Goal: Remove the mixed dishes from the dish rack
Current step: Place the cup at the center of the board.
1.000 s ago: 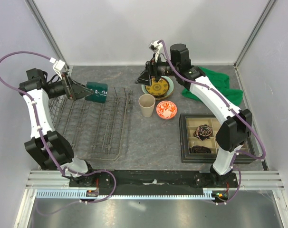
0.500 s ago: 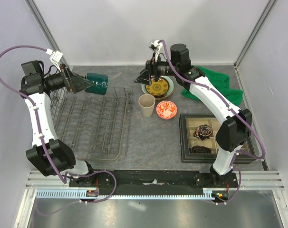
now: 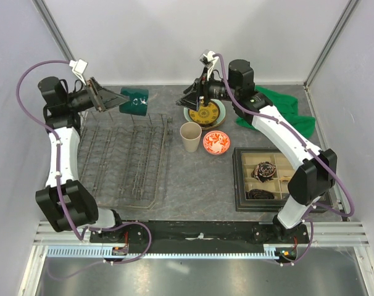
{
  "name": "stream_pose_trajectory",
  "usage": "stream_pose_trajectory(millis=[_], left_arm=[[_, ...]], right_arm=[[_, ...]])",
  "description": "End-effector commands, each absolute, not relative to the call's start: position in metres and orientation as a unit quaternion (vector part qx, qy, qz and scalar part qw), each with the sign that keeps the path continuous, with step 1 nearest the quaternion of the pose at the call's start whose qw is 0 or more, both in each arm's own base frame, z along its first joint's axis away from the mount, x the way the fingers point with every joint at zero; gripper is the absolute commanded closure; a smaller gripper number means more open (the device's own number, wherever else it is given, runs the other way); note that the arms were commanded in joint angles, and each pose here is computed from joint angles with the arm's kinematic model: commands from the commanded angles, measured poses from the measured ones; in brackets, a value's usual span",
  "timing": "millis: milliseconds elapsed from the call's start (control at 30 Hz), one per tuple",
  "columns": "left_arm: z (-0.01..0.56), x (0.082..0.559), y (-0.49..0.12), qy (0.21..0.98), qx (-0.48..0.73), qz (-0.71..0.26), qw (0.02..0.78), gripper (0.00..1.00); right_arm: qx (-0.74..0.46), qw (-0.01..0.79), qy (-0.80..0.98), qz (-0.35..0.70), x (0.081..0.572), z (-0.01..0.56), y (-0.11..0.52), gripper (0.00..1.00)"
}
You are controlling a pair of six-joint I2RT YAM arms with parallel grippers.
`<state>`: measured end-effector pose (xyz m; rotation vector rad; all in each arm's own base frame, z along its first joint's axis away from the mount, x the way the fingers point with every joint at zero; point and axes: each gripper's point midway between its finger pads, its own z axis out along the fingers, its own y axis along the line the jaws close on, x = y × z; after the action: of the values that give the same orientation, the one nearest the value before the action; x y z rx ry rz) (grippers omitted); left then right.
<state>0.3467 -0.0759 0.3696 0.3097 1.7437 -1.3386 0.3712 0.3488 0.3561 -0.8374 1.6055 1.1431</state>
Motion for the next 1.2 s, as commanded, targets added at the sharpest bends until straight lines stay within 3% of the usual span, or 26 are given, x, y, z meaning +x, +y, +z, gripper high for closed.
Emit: stream_pose_trajectory(millis=[0, 300, 1167], left_arm=[[0.412, 0.333, -0.093, 0.671, 0.13, -0.573, 0.452, 0.99], [0.415, 0.326, -0.124, 0.637, 0.113, -0.633, 0.425, 0.99], [0.407, 0.312, -0.163, 0.604, 0.117, -0.671, 0.415, 0.99]], right_arm=[[-0.337, 0.529, 0.612, 0.482, 0.364, 0.392, 0.349, 0.23], [-0.334, 0.535, 0.607, 0.483, 0.364, 0.392, 0.353, 0.24], [-0.342, 0.51, 0.591, 0.523, 0.347, 0.4, 0.381, 0.32]])
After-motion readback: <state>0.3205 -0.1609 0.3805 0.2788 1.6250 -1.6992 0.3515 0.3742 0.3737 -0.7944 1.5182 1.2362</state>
